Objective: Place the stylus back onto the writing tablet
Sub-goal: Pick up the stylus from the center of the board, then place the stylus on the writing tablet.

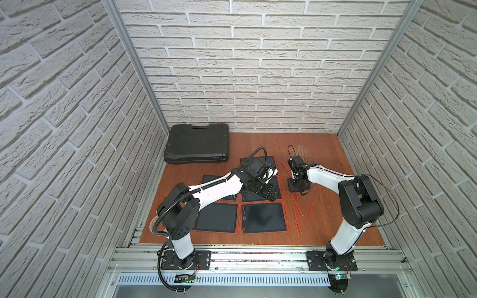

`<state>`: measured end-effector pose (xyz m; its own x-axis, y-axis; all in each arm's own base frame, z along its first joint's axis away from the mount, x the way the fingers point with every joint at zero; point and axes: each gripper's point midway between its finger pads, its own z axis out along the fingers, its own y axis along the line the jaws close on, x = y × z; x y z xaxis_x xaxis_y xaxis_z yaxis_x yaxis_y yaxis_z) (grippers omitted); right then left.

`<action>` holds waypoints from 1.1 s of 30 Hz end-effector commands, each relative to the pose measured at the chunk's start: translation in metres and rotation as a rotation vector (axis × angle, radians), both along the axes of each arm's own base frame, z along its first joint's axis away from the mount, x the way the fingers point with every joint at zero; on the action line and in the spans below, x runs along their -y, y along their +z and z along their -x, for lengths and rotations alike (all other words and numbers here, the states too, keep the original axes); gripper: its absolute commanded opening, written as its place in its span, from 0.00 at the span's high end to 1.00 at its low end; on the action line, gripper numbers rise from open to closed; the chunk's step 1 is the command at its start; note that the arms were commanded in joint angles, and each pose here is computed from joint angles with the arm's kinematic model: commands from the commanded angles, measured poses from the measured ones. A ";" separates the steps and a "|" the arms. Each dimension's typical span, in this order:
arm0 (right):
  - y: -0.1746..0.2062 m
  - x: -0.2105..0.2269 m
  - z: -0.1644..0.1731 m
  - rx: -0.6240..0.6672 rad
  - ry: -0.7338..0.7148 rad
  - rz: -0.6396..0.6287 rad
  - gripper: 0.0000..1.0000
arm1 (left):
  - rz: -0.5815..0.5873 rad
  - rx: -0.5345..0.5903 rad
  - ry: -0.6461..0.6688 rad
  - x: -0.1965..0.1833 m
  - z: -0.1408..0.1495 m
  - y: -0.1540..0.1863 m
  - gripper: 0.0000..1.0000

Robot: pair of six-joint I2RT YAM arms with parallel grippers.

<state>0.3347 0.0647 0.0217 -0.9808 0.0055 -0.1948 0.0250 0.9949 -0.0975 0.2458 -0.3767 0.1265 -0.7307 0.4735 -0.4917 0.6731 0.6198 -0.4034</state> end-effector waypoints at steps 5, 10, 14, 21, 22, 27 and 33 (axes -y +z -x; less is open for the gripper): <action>0.018 -0.002 0.002 0.041 0.004 -0.025 0.92 | 0.010 0.013 -0.022 0.007 0.000 0.006 0.02; 0.023 -0.007 0.004 0.055 0.010 -0.061 0.92 | 0.002 0.014 -0.018 0.007 -0.001 0.006 0.02; 0.029 -0.014 0.007 0.071 0.024 -0.109 0.92 | -0.007 0.015 -0.010 0.005 -0.002 0.004 0.02; 0.040 -0.039 0.010 0.100 0.092 -0.251 0.94 | -0.014 0.036 -0.004 0.002 -0.003 0.007 0.02; 0.041 -0.042 0.010 0.104 0.100 -0.267 0.94 | -0.021 0.045 -0.004 0.000 -0.003 0.008 0.02; 0.051 -0.051 0.005 0.133 0.114 -0.321 0.94 | -0.040 0.109 0.016 -0.016 -0.002 0.015 0.02; 0.050 -0.061 -0.002 0.136 0.119 -0.345 0.94 | -0.097 0.119 0.004 -0.030 0.004 0.015 0.02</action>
<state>0.3257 0.1145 0.0626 -0.9570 -0.0172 -0.2894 -0.0790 0.9760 0.2029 0.2468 -0.3573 0.1397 -0.6957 0.4879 -0.5272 0.6909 0.6554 -0.3051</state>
